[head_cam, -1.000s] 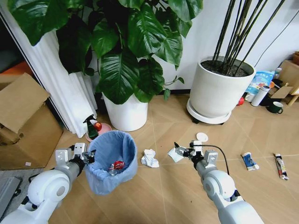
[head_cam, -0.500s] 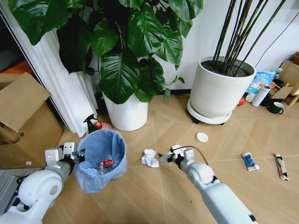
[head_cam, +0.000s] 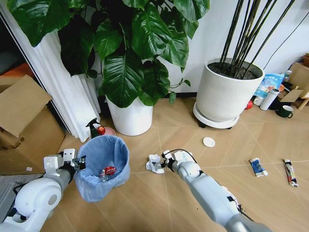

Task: Pick up the trash bin and place the garbage on the floor into it.

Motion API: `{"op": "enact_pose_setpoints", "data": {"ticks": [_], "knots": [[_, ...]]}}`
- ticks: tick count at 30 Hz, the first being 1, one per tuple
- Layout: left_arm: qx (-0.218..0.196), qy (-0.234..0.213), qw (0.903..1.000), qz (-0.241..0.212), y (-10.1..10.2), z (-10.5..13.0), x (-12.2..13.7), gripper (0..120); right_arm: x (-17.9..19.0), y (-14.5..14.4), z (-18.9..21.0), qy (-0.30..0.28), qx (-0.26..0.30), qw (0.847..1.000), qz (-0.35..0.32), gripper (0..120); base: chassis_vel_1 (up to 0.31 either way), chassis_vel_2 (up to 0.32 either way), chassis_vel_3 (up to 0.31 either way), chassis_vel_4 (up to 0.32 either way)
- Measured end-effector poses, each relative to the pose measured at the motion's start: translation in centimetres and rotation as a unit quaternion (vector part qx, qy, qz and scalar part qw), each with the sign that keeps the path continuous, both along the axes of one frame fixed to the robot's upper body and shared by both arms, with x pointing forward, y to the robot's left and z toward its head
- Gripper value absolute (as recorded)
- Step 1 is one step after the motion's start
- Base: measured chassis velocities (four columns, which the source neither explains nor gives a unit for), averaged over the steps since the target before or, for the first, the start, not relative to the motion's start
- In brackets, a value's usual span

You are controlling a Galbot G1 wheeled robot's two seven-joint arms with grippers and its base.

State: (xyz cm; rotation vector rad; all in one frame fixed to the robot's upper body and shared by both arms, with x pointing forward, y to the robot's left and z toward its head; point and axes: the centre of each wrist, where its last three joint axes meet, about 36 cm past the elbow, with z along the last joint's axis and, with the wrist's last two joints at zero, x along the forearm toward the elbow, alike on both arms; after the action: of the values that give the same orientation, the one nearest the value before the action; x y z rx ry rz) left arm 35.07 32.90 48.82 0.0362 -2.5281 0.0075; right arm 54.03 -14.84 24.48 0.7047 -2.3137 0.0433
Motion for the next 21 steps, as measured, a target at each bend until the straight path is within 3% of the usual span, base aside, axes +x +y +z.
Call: {"op": "enact_pose_setpoints", "data": {"ticks": [18,21], "knots": [[0.003,0.003,1.0000,-0.002,-0.3,0.1,-0.5,0,0.9,3.6,-3.2,0.035,-0.004,0.999,0.009,100,0.000,0.000,0.000,0.000],[0.002,0.003,1.0000,-0.003,-0.5,0.1,-0.5,0,0.7,3.9,-3.9,0.036,-0.010,0.999,0.010,90,0.000,0.000,0.000,0.000]]}}
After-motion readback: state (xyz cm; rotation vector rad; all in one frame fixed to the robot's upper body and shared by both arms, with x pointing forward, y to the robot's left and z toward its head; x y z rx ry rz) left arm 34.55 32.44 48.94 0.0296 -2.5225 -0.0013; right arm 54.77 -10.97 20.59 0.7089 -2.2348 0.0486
